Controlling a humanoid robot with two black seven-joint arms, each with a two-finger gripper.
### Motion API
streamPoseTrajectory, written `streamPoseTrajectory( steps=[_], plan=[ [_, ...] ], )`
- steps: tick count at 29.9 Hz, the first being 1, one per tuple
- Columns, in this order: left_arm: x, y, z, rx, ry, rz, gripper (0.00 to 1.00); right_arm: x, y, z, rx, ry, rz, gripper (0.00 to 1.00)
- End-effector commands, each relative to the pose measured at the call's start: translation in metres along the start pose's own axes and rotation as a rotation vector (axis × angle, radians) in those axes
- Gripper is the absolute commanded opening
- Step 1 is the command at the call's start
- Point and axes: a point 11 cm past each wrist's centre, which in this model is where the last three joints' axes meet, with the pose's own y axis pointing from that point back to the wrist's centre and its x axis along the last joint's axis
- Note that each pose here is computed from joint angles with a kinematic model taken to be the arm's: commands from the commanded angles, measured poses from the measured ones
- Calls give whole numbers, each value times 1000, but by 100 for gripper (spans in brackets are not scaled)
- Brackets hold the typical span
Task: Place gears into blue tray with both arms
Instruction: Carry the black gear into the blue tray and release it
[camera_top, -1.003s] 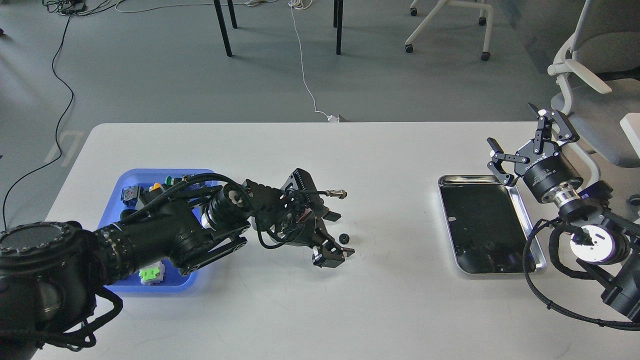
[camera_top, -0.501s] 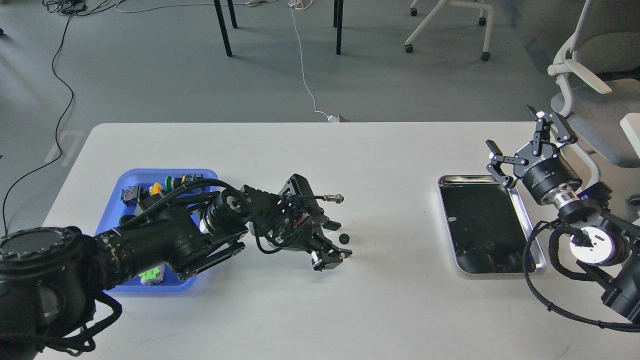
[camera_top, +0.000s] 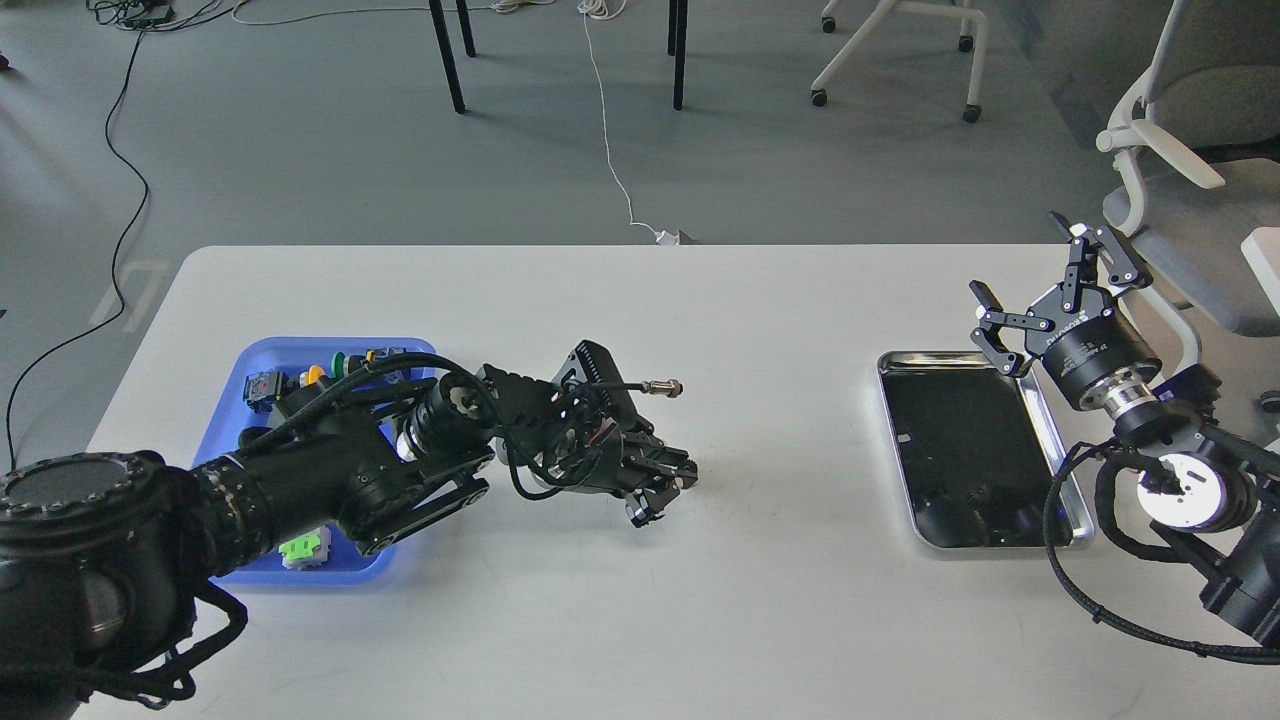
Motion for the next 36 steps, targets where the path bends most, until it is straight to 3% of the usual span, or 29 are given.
streamPoseTrajectory(
  steps=[1, 7, 13, 20, 21, 24, 27, 36],
  plan=[
    [2, 0, 1, -4, -9, 17, 12, 0, 0, 0, 1, 1, 1, 99],
    [15, 8, -3, -1, -34, 44, 12, 0, 0, -1, -1, 1, -1, 99],
    [22, 85, -49, 107, -100, 24, 14, 1, 2, 1, -6, 3, 0, 99],
    [-45, 182, -88, 262, -17, -103, 14, -2, 0, 4, -10, -3, -5, 99],
    [-70, 195, -91, 287, 25, -133, 15, -2, 0, 4, -10, -3, -5, 99],
    [-116, 222, -93, 334, 101, -197, 15, -2, 1, 5, -12, -3, -4, 99],
    [-136, 247, -98, 384, 132, -233, 14, -3, 0, 7, -14, -6, -9, 99],
    [-166, 271, -106, 446, 184, -281, 15, -7, -2, 12, -17, -15, -12, 99]
  ],
)
